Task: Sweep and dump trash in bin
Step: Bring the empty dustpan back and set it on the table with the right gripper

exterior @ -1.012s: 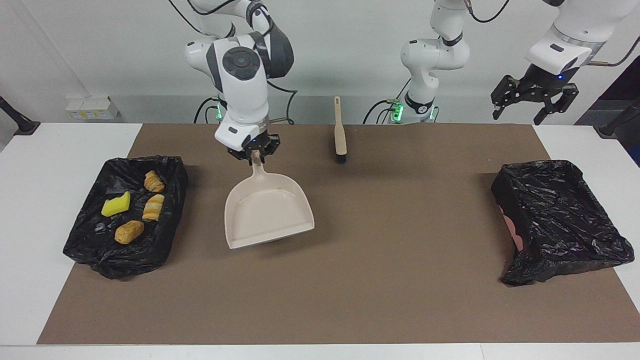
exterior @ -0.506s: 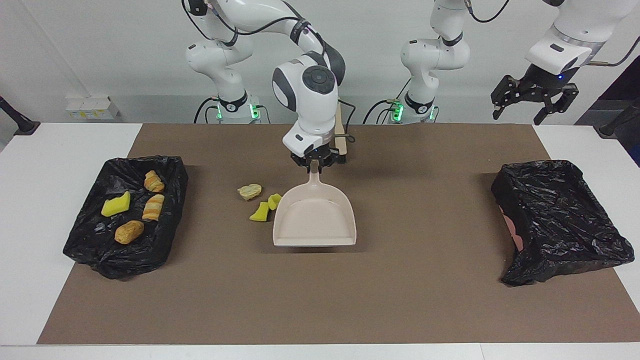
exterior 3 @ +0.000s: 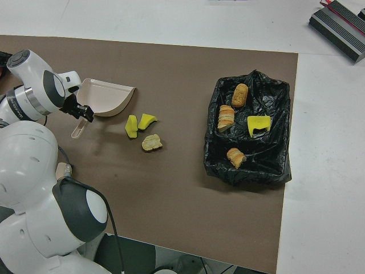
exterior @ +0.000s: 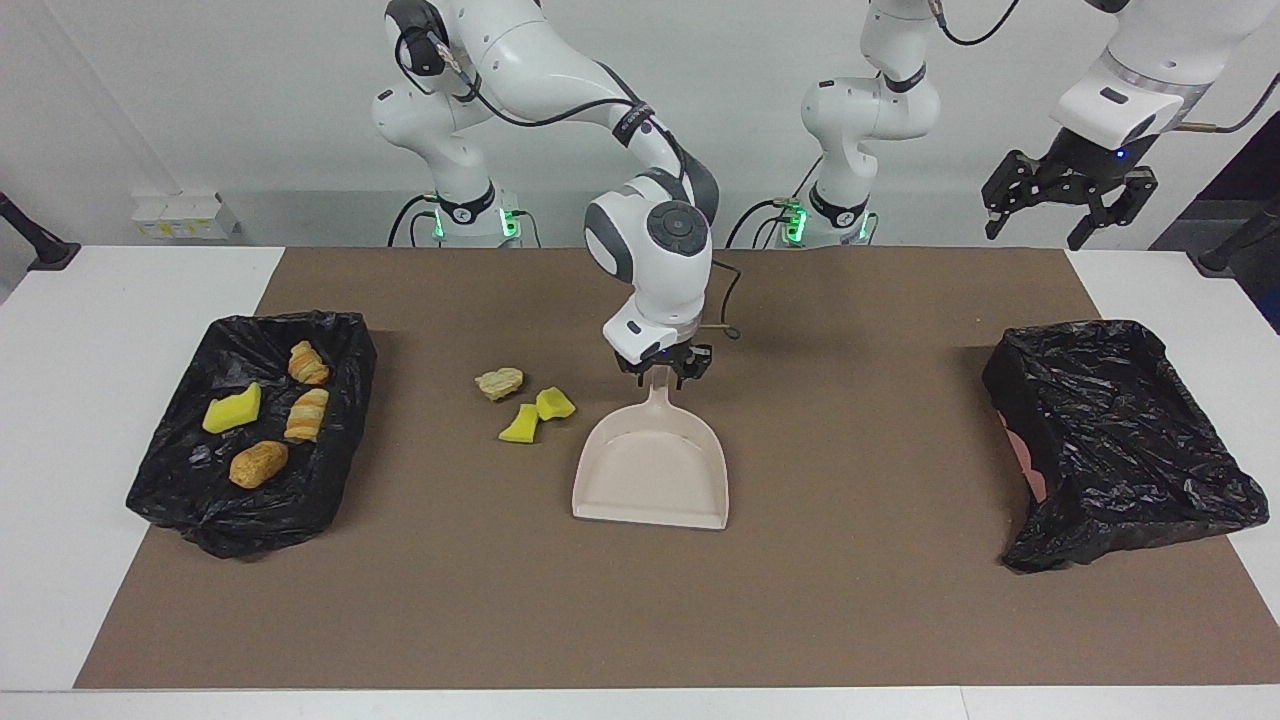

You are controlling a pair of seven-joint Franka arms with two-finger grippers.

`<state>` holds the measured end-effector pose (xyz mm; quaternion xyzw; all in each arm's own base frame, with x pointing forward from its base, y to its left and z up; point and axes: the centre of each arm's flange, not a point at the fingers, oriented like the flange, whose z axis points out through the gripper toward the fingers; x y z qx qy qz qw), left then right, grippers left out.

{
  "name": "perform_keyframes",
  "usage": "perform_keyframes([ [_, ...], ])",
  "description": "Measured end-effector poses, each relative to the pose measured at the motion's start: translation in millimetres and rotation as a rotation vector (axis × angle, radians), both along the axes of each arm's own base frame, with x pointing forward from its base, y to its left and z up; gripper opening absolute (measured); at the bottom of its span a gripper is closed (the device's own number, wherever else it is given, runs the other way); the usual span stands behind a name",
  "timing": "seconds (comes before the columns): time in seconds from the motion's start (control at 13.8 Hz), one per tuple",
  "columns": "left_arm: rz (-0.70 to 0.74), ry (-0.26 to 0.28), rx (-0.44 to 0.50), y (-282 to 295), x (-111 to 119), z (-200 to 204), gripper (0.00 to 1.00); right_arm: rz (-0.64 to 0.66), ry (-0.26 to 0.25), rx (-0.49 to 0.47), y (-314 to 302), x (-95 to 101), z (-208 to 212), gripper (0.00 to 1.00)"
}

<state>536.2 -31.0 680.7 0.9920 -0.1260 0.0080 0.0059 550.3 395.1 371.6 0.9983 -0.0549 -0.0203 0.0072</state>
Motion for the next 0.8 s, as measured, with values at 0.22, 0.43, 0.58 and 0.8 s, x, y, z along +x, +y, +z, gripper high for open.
perform_keyframes([
  [0.22, 0.000, 0.000, 0.000, 0.0, 0.0, 0.0, 1.00, 0.015, 0.007, -0.001, 3.1, -12.0, 26.0, 1.00],
  [0.43, 0.000, 0.000, 0.000, 0.0, 0.0, 0.0, 1.00, 0.063, 0.015, -0.005, 32.5, -57.1, 47.9, 1.00],
  [0.58, 0.000, 0.000, 0.000, 0.0, 0.0, 0.0, 1.00, 0.058, 0.026, -0.022, 45.9, -93.5, 51.0, 1.00],
  [0.8, 0.000, 0.000, 0.000, 0.0, 0.0, 0.0, 1.00, 0.010, 0.091, -0.021, 56.8, -146.8, 43.7, 1.00],
])
